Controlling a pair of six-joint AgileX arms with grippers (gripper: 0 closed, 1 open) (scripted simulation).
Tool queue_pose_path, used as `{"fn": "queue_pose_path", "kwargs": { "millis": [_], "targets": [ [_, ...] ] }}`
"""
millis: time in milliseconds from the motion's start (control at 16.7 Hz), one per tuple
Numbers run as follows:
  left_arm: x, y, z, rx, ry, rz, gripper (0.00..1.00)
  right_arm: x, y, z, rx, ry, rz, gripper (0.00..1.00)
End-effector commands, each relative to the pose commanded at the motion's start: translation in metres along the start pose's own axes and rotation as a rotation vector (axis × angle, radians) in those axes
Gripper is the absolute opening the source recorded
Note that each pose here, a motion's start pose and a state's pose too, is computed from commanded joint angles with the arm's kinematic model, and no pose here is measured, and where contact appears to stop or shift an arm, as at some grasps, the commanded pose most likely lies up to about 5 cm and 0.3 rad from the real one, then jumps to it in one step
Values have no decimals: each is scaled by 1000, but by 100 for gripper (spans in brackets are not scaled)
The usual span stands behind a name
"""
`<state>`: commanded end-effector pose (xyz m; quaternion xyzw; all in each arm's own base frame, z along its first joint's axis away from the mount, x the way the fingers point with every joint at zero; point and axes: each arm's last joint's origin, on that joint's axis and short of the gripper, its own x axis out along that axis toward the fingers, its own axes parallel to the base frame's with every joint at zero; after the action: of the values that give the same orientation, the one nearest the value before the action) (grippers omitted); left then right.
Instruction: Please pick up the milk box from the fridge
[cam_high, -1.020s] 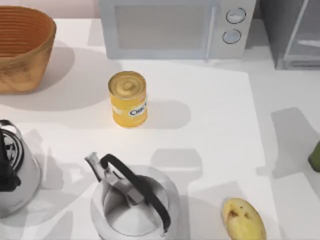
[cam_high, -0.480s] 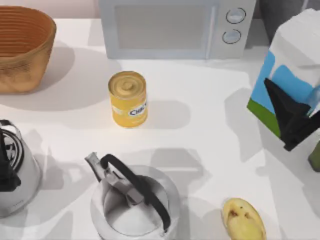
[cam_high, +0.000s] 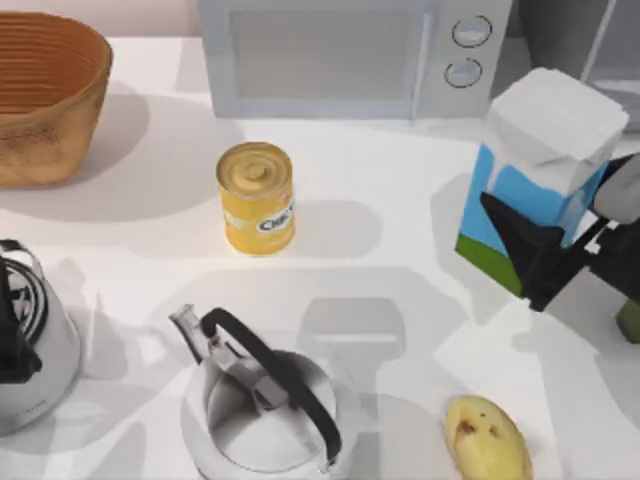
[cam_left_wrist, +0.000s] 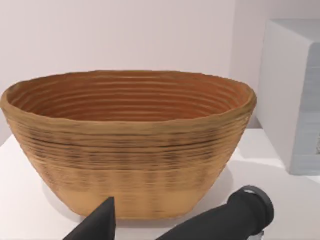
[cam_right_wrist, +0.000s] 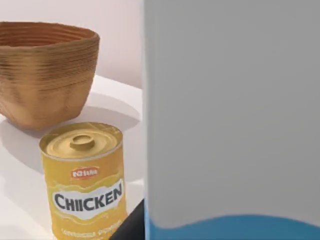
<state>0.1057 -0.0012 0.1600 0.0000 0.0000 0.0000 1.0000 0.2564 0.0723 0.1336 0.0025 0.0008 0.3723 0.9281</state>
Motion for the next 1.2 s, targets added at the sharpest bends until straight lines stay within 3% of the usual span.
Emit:
{"fn": "queue_pose_path", "kwargs": {
  "millis": [600,1200],
  "targets": [
    [0,0,0,0,0,0,100,5,-5,-10,1,4,7,0],
    [0,0,0,0,0,0,100,56,-7,-44,-4,-2,0,0]
  ]
}}
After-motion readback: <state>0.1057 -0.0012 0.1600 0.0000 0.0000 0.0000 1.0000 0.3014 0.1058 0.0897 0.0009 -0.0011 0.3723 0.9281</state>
